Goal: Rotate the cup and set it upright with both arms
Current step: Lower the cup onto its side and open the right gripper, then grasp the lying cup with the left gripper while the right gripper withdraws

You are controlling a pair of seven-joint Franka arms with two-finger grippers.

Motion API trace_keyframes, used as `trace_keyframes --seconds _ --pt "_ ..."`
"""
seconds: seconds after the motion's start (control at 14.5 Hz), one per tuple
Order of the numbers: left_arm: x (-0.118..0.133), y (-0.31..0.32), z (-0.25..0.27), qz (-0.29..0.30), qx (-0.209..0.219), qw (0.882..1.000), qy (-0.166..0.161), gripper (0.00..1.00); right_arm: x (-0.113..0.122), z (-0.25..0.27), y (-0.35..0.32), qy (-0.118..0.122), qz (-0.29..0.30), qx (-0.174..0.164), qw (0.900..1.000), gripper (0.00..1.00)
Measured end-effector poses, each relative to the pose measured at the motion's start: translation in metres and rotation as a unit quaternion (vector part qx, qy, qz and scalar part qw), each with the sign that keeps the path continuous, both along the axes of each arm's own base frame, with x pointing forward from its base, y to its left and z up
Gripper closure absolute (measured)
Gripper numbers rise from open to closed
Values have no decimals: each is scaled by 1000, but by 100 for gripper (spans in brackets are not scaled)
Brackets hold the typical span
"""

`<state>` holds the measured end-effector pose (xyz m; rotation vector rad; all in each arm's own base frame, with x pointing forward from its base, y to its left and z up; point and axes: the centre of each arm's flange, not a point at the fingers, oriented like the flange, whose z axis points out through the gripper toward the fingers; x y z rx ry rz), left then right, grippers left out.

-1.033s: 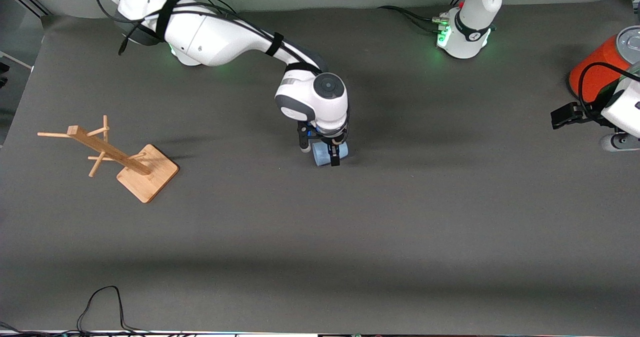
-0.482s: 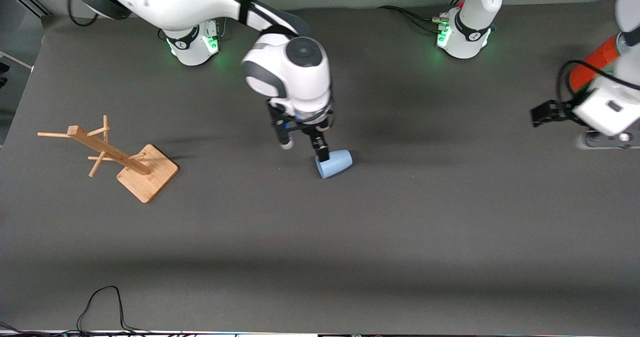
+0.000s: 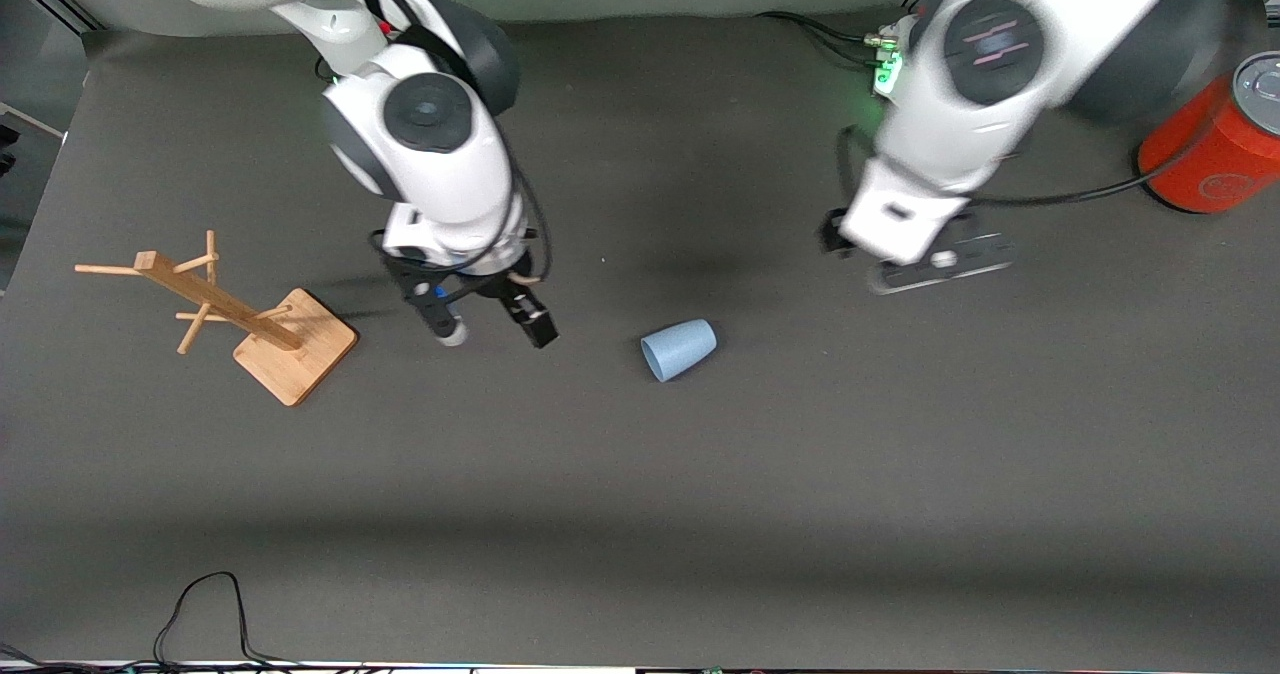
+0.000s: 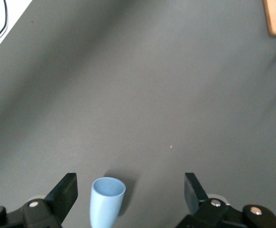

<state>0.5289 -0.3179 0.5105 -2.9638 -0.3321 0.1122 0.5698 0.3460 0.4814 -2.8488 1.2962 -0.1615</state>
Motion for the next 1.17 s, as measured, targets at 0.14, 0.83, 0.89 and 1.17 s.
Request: trace_keyframes --seconds 0.14,0.83,0.89,1.17 --pt "4 -66 -47 14 26 999 -11 0 9 20 -33 2 32 3 999 0" --pt "71 -168 -233 93 -6 990 -108 0 -2 89 -244 -2 254 2 967 0" --pt "75 -167 -245 95 -5 989 -114 0 -8 91 -267 -2 274 4 962 0" --pt "73 -168 -295 83 27 989 -117 0 -39 87 -309 7 316 1 949 0"
